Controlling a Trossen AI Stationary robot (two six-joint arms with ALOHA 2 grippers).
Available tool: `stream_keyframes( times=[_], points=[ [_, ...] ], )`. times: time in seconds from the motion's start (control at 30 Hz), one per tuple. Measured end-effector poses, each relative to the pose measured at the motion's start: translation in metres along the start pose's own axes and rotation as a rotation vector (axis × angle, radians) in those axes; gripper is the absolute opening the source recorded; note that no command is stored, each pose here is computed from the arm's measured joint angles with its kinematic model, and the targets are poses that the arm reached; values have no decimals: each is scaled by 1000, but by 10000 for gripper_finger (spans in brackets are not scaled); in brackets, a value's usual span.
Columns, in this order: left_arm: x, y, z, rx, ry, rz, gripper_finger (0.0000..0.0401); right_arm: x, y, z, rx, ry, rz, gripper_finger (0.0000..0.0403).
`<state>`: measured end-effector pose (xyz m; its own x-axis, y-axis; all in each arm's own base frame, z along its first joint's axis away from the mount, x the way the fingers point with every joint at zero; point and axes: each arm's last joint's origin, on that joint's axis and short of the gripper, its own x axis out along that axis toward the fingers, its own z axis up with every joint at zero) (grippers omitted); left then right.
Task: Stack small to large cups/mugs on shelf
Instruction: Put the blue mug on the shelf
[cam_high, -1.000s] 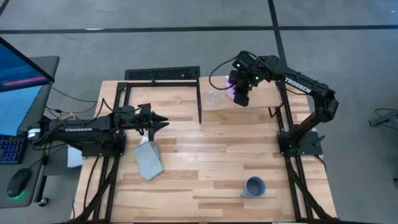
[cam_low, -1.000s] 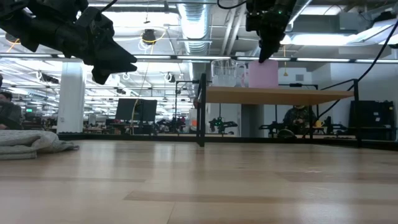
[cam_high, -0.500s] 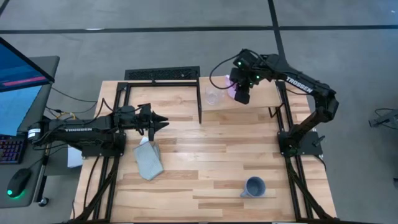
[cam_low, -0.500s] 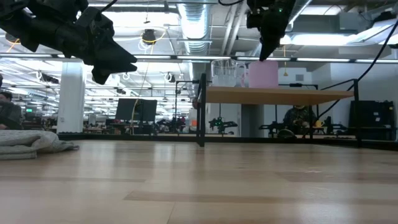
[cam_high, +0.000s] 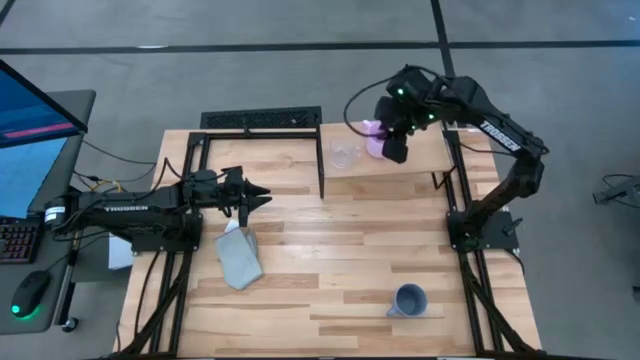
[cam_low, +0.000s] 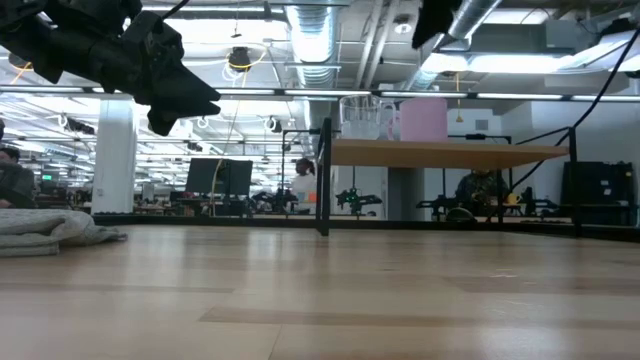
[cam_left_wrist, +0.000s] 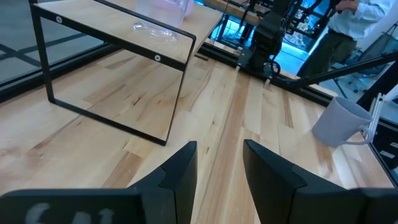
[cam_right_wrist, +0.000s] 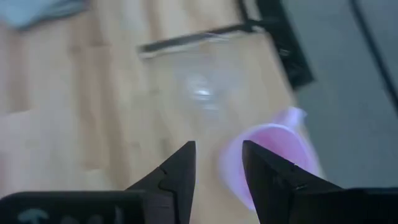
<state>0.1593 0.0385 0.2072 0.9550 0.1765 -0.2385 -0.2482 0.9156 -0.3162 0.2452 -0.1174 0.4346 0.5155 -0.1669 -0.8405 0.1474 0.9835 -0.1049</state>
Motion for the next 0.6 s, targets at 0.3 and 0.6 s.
stream_keyframes(
  times=[0.3, 0.6],
  points=[
    [0, 0, 0, 0, 0, 0, 121, -6, 50, 3, -118, 11, 334, 151],
    [0, 0, 0, 0, 0, 0, 121, -9, 85, 17, -243, -113, 467, 148]
  ],
)
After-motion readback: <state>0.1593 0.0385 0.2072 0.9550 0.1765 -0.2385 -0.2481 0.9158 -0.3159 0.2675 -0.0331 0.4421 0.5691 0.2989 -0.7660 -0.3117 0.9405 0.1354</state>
